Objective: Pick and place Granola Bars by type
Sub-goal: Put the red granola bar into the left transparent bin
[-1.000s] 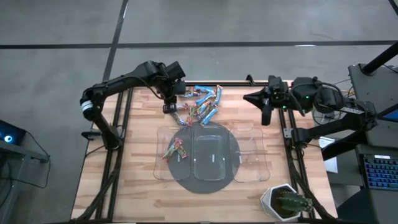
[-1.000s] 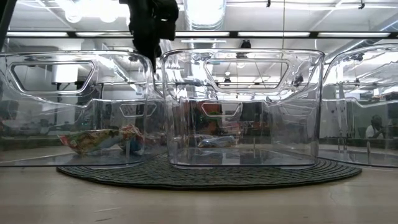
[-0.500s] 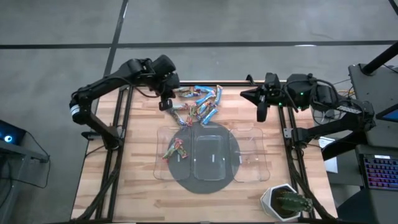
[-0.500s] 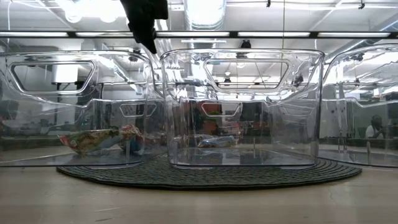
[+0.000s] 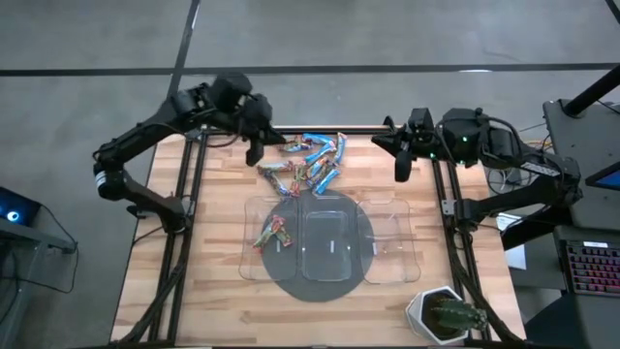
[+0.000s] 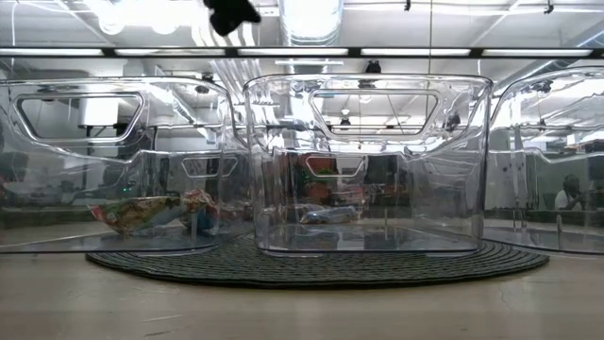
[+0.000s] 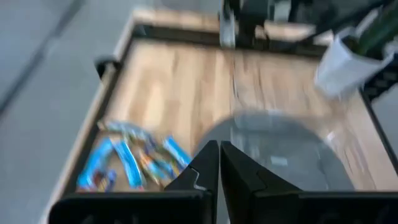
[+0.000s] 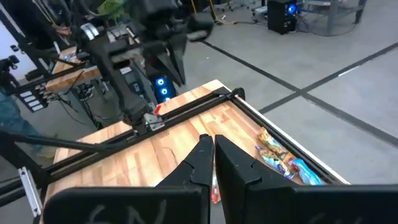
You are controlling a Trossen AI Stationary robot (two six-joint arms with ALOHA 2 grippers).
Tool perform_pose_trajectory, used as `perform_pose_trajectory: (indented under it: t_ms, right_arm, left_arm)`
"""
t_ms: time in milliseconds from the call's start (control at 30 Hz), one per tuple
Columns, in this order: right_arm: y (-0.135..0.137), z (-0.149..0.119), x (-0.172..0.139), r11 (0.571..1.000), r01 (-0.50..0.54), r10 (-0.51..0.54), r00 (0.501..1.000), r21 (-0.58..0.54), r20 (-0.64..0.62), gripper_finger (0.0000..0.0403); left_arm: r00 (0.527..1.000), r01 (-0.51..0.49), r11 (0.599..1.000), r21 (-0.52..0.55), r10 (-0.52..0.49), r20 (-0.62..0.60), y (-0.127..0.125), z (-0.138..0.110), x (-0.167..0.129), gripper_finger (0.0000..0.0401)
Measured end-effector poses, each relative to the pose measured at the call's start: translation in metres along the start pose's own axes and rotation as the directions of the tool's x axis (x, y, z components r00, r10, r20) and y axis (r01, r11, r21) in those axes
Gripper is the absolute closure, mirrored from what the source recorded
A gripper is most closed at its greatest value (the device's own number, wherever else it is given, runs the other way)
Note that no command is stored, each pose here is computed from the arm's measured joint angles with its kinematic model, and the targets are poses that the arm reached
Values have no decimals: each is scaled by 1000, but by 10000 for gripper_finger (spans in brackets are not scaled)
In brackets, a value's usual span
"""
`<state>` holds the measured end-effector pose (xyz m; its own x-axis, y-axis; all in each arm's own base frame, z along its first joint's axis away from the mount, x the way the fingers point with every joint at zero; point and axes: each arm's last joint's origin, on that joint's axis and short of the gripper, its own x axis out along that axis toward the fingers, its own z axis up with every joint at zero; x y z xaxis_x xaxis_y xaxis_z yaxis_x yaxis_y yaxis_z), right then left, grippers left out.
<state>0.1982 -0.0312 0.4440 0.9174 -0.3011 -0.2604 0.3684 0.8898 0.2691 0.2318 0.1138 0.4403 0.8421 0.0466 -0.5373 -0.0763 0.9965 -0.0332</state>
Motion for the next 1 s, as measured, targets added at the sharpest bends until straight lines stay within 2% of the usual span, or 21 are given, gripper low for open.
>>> perform_pose_trajectory:
  t_ms: [133, 233, 333, 467, 800, 1000]
  right_arm:
    - [-5, 13, 4, 999, 33, -32, 999, -12, 13, 394]
    - [-12, 24, 8, 998, 66, -65, 998, -17, 8, 394]
    - [-19, 34, 13, 994, 106, -106, 994, -21, -23, 394]
    - [-32, 47, 26, 994, 98, -101, 991, -40, -87, 394]
    - [-76, 81, 56, 988, 136, -148, 973, -78, -175, 394]
    - [-101, 86, 87, 986, 141, -160, 949, -90, -271, 394]
  left_arm:
    - [991, -32, 999, 25, 28, 130, -8, 8, -26, 401]
    - [983, -60, 998, 26, 55, 174, -13, 9, -41, 401]
    - [983, -105, 994, 12, 102, 153, -17, 5, -51, 401]
    - [983, -136, 991, -11, 137, 119, -17, -4, -57, 401]
    - [986, -161, 985, -67, 163, 24, -14, -36, -44, 401]
    - [985, -168, 982, -86, 170, 18, -14, -44, -41, 401]
